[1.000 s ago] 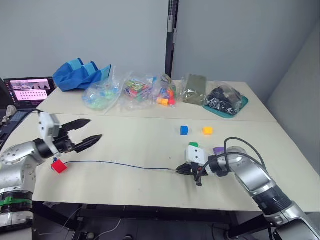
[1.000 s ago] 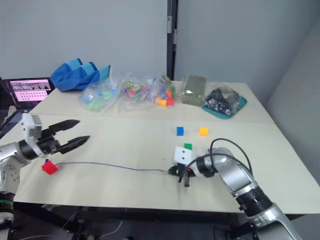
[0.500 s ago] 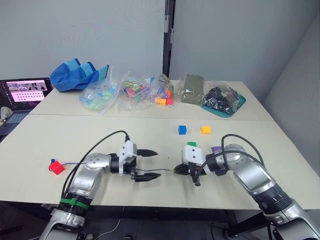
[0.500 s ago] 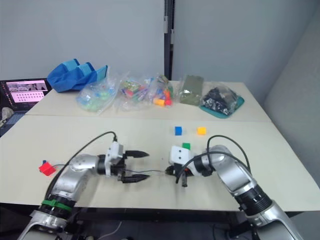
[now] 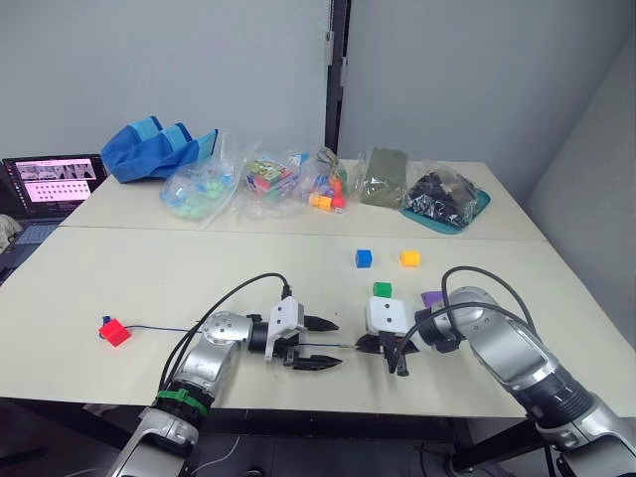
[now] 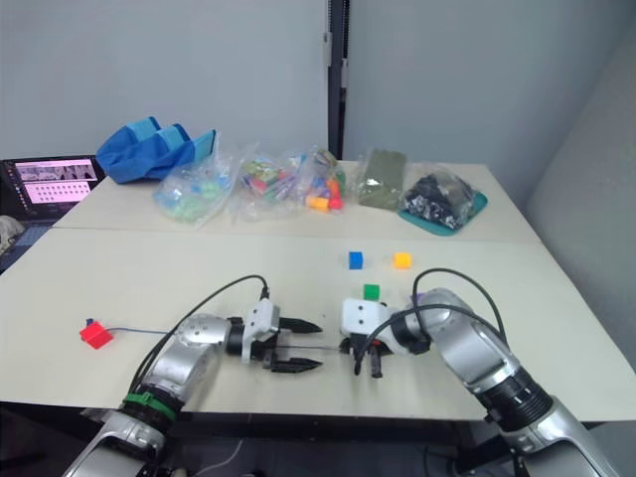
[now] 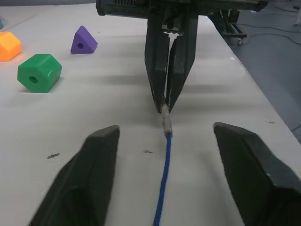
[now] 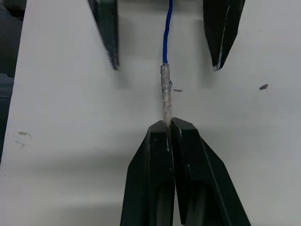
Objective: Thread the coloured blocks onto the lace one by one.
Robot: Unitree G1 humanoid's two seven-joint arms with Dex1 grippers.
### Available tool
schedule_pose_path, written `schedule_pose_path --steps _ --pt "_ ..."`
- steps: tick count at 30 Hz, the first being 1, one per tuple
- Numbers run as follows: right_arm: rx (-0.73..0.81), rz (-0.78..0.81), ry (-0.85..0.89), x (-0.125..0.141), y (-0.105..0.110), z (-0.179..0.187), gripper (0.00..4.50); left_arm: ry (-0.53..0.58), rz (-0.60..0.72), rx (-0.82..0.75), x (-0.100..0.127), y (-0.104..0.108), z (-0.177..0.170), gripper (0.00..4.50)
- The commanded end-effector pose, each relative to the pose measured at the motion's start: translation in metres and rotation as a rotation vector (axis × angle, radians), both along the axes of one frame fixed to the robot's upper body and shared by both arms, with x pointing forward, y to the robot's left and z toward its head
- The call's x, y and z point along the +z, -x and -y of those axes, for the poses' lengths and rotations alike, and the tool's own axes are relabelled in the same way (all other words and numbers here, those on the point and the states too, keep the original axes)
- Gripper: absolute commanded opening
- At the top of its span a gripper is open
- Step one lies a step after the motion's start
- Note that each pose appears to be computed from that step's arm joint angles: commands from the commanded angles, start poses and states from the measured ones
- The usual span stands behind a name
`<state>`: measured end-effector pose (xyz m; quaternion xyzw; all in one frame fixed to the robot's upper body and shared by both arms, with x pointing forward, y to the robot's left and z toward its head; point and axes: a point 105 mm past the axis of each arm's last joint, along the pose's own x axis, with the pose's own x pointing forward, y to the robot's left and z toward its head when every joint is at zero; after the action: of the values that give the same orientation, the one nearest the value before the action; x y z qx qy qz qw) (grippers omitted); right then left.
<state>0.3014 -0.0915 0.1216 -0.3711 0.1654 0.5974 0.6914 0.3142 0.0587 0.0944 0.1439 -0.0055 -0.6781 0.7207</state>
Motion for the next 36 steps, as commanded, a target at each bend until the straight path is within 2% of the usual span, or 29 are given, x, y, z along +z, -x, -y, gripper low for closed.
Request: schedule_pose_path --steps 1,10,13,14,15,19,27,32,36 --pt "0.022 0.013 -0.013 0.006 0.004 -0.004 0.00 0.000 0.014 -0.007 0.002 -0.002 0.004 2.67" --pt "0.020 0.002 -0.012 0.004 0.004 -0.005 0.00 0.014 -0.022 -0.001 -0.006 0.000 0.007 2.67" --pt "0.018 0.002 -0.008 0.003 0.003 -0.005 0.00 0.028 -0.039 0.009 -0.006 -0.004 0.010 1.86" --pt "0.018 0.001 -0.009 0.003 0.003 -0.005 0.00 0.030 -0.043 0.008 -0.006 -0.004 0.011 1.78" --pt "0.018 0.001 -0.009 0.003 0.003 -0.005 0.00 0.029 -0.045 0.006 -0.006 -0.004 0.012 1.21" --pt "0.015 0.002 -0.007 0.003 0.002 -0.005 0.00 0.027 -0.045 0.003 -0.007 -0.004 0.012 0.02" --pt "-0.017 -0.004 -0.034 0.008 0.001 -0.003 0.00 0.022 -0.049 0.008 -0.009 -0.004 0.010 0.02" --pt "-0.046 -0.005 -0.042 0.014 0.001 0.008 1.68 0.032 -0.050 0.023 -0.008 -0.007 0.008 0.00" --pt "-0.154 -0.002 -0.152 0.026 0.002 0.027 3.03 0.062 -0.061 0.050 -0.003 -0.011 -0.001 0.00"
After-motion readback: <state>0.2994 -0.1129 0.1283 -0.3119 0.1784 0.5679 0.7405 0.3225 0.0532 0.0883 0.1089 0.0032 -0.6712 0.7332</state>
